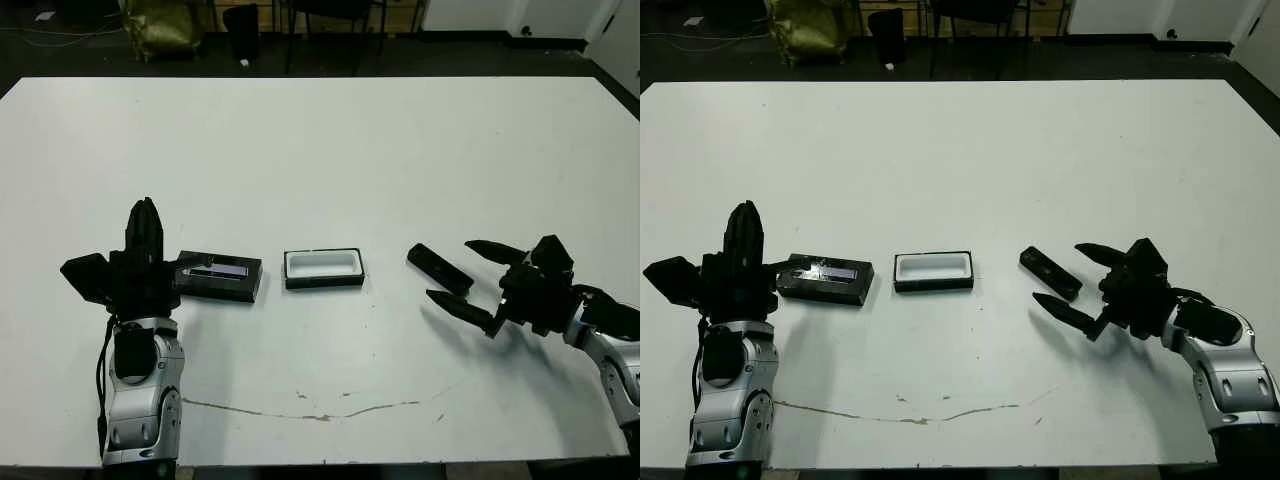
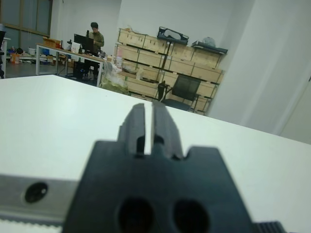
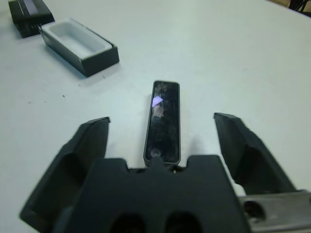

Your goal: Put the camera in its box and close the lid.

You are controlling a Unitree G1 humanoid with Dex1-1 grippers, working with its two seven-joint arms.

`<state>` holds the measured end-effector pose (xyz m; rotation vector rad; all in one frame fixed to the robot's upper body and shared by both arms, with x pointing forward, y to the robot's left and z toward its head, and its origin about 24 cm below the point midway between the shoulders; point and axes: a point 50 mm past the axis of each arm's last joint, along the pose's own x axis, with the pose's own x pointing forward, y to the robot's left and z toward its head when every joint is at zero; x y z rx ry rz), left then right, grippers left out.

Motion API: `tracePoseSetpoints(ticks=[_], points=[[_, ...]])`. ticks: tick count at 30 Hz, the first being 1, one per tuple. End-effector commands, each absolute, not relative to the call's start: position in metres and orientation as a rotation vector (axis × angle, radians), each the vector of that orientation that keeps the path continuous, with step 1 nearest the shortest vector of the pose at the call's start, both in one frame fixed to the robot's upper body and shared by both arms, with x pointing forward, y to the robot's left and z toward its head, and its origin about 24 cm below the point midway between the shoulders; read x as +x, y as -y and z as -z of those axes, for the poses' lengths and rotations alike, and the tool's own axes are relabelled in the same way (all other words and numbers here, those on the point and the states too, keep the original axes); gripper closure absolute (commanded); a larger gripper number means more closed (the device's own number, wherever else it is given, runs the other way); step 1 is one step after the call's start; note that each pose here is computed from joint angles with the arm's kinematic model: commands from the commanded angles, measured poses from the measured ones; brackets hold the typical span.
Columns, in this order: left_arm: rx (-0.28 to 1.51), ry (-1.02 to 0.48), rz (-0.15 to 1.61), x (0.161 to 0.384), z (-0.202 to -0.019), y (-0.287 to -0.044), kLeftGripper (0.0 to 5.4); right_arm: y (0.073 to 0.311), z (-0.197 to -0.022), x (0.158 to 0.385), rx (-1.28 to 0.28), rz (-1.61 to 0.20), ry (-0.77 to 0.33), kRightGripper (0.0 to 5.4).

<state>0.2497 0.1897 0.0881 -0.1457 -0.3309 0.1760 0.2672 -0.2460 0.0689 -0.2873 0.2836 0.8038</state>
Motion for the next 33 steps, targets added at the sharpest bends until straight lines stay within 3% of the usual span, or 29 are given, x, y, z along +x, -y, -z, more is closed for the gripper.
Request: tracePoseSetpoints(ticks=[1, 15, 27, 33], points=[[-0.131, 0.288, -0.191, 0.248, -0.081, -0.193, 5.40, 0.243, -0.059, 0.269, -0.293, -0.810, -0.330, 1.41], [-0.139, 0.290, -0.191, 0.248, -0.081, -0.193, 5.40, 0.240, -0.029, 0.271, -0.326, -0.766, -0.407, 4.54], [-0.136, 0.287, -0.197, 0.248, -0.081, -0.193, 5.40, 0.243, -0.032, 0.276, -0.332, -0.781, -0.368, 4.59], [-0.140, 0.287, -0.193, 0.248, -0.081, -0.193, 5.40, 0.241, -0.071, 0.294, -0.336, -0.823, -0.279, 4.60]])
